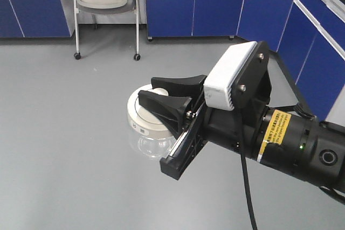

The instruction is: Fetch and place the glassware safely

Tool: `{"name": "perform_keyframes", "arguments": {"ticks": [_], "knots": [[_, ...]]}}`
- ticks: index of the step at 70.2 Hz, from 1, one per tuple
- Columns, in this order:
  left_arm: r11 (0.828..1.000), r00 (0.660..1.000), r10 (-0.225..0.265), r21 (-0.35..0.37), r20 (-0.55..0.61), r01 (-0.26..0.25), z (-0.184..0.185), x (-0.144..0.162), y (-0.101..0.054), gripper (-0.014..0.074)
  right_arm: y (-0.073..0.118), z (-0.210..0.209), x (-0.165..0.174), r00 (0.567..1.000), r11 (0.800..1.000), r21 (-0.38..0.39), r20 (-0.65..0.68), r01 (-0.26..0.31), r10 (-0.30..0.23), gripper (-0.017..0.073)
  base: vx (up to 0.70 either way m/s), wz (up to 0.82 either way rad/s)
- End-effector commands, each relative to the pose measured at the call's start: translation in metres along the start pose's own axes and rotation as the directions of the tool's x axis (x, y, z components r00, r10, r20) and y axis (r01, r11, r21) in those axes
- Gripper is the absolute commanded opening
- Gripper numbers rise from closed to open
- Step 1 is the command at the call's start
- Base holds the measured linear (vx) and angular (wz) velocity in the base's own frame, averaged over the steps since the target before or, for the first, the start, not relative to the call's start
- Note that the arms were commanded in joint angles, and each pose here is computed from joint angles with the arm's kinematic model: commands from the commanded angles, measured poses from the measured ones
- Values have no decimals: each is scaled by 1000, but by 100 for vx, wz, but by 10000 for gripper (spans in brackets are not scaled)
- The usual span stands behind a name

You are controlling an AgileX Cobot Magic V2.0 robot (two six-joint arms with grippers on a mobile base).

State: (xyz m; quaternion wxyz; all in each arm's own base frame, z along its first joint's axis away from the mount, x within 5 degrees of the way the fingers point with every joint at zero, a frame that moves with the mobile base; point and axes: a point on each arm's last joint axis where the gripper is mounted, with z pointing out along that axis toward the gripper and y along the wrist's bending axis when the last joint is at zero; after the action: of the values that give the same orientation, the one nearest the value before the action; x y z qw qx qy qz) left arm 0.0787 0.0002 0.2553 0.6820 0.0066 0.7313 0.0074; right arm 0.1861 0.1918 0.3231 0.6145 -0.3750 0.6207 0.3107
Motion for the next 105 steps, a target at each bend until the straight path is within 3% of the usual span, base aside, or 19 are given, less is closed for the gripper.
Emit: {"name": "perform_keyframes", "arguments": {"ticks": [1, 76, 105], "knots": [[1000, 996, -12, 8, 92, 11, -1, -16, 0, -7, 4, -6, -25, 991, 999, -35, 132, 4, 0, -4, 64, 3], [1000, 996, -12, 8, 92, 11, -1, -16, 0, -7, 3, -6, -25, 991, 999, -36, 131, 4, 1, -4, 56, -4], [1000, 996, -12, 8, 92, 11, -1, -16, 0, -7, 3, -6, -25, 991, 999, -36, 131, 4, 1, -4, 37, -36]]}}
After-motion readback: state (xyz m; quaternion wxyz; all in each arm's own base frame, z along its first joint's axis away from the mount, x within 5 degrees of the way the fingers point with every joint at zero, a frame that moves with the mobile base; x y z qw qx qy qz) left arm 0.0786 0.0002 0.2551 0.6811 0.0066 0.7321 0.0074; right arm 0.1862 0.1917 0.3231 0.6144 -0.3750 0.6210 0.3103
